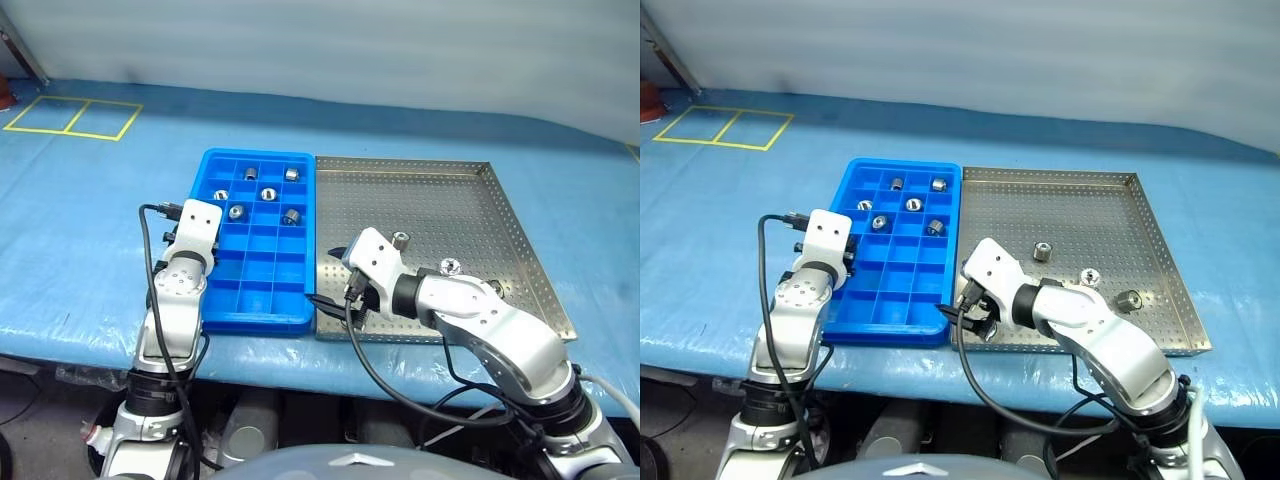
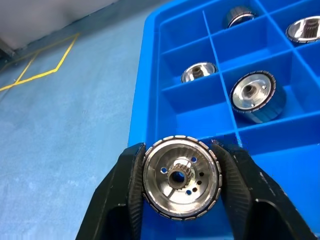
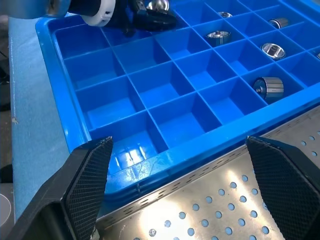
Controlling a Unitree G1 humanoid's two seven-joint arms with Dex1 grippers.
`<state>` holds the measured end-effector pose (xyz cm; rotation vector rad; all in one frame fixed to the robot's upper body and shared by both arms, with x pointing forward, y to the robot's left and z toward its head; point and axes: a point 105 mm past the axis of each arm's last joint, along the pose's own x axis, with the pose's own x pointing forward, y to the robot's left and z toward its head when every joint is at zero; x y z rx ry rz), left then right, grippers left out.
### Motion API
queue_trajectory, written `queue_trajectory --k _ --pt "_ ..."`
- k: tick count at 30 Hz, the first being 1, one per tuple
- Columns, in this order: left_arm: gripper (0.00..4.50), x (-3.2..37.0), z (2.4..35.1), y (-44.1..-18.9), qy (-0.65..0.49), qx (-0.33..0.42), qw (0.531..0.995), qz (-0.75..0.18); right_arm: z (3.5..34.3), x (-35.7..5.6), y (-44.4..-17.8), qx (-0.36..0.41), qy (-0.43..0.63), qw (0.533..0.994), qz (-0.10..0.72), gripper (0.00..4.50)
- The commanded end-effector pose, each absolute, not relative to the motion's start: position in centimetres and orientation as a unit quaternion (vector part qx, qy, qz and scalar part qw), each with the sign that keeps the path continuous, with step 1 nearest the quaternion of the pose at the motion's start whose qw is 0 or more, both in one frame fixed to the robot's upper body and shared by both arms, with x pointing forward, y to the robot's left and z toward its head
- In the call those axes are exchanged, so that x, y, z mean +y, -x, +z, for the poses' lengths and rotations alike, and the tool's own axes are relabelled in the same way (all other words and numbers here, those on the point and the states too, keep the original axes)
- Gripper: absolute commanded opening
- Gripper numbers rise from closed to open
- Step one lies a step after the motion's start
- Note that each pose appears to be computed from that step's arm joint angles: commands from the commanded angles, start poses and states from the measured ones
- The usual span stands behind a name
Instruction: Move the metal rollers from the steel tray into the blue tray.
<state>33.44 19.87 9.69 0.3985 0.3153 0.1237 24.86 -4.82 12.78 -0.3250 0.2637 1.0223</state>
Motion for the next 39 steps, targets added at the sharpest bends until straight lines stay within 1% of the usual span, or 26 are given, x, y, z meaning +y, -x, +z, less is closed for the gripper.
queue_trajectory --k 1,3,6,8,10,14,17,21,25,31,39 --pt "3.81 18.0 11.7 -34.0 -0.169 0.104 0.98 0.02 14.0 -5.0 -24.7 0.096 0.154 0.86 0.476 4.5" --pt "4.46 16.8 12.9 -34.3 -0.156 0.067 0.985 -0.012 14.1 -5.3 -24.7 0.095 0.153 0.864 0.47 4.5" --pt "4.49 13.2 15.4 -34.6 -0.072 0.015 0.99 -0.119 14.1 -7.0 -24.6 0.1 0.154 0.881 0.435 4.5" --pt "4.49 10.9 16.4 -34.7 -0.05 0.009 0.978 -0.204 14.0 -8.5 -24.3 0.108 0.154 0.894 0.407 4.5" --pt "4.49 9.4 16.8 -34.6 -0.048 0.01 0.963 -0.263 13.9 -9.5 -24.0 0.115 0.153 0.902 0.386 4.5" --pt "4.49 5.5 16.3 -34.5 -0.067 0.05 0.912 -0.402 13.1 -12.4 -22.7 0.145 0.153 0.923 0.323 4.5" --pt "4.49 3.1 15.6 -34.2 -0.074 0.079 0.876 -0.471 12.5 -14.4 -22.0 0.164 0.151 0.938 0.267 4.5" --pt "4.49 -1.1 14.5 -33.9 -0.11 0.093 0.825 -0.547 11.9 -17.1 -21.0 0.183 0.134 0.956 0.186 4.5" --pt "4.49 -4.0 13.4 -33.0 -0.156 0.085 0.782 -0.597 11.3 -17.8 -20.2 0.19 0.118 0.961 0.159 4.5" --pt "4.49 -7.5 10.4 -31.6 -0.231 0.073 0.727 -0.643 10.0 -17.7 -19.0 0.203 0.093 0.966 0.128 4.5" --pt "4.49 -8.7 8.1 -31.1 -0.27 0.073 0.701 -0.656 9.7 -17.4 -18.3 0.198 0.078 0.971 0.11 4.5"
